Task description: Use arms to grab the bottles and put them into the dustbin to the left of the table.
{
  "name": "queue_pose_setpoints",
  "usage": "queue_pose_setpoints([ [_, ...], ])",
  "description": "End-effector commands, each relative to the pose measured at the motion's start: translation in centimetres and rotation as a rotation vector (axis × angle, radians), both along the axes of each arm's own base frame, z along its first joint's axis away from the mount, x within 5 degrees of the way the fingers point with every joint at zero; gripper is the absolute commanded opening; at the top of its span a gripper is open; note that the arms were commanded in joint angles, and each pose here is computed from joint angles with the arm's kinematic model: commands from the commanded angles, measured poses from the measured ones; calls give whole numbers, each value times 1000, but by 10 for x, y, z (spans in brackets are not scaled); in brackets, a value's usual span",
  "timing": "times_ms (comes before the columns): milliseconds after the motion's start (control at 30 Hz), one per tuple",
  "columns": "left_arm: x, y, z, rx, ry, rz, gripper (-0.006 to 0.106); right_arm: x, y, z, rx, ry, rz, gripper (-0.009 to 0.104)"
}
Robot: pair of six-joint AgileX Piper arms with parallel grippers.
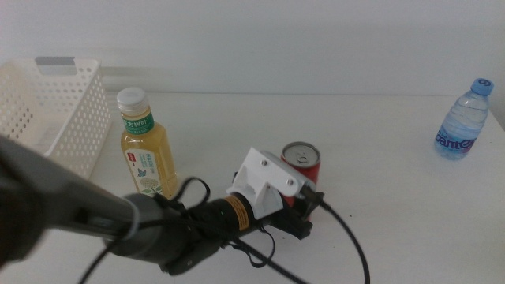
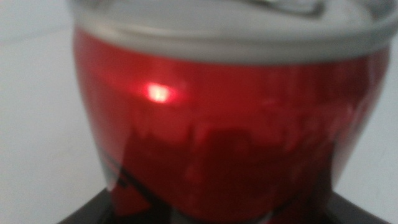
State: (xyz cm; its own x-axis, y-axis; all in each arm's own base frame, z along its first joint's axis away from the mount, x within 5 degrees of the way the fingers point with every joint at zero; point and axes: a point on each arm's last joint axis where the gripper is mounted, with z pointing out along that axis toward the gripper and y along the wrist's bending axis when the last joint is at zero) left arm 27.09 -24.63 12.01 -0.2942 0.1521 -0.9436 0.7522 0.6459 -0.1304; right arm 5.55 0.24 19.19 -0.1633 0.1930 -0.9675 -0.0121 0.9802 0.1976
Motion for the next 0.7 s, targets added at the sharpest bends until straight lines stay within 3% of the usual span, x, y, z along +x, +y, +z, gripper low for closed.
queue_pose_setpoints([
  [0,-2,5,26,37,55,40,25,0,-1,0,-7,-14,-8,70],
  [67,-7,15,56,60,137,107,2,0,-1,0,-7,-14,-8,70],
  [100,-10,23,72,124,156,134,-2,0,-1,0,-7,-14,-8,70],
  [233,-10,59,141,327,224,302,-2,0,-1,0,-7,-14,-8,70],
  [367,12,102,192,485,291,434,-2,0,-1,0,-7,-14,-8,70],
  [467,39,148,227,504,346,502,-2,0,-1,0,-7,-14,-8,70],
  [567,69,199,254,460,371,614,-2,0,-1,0,-7,-14,-8,70],
  [667,95,249,254,456,446,741,-2,0,-1,0,-7,-14,-8,70],
])
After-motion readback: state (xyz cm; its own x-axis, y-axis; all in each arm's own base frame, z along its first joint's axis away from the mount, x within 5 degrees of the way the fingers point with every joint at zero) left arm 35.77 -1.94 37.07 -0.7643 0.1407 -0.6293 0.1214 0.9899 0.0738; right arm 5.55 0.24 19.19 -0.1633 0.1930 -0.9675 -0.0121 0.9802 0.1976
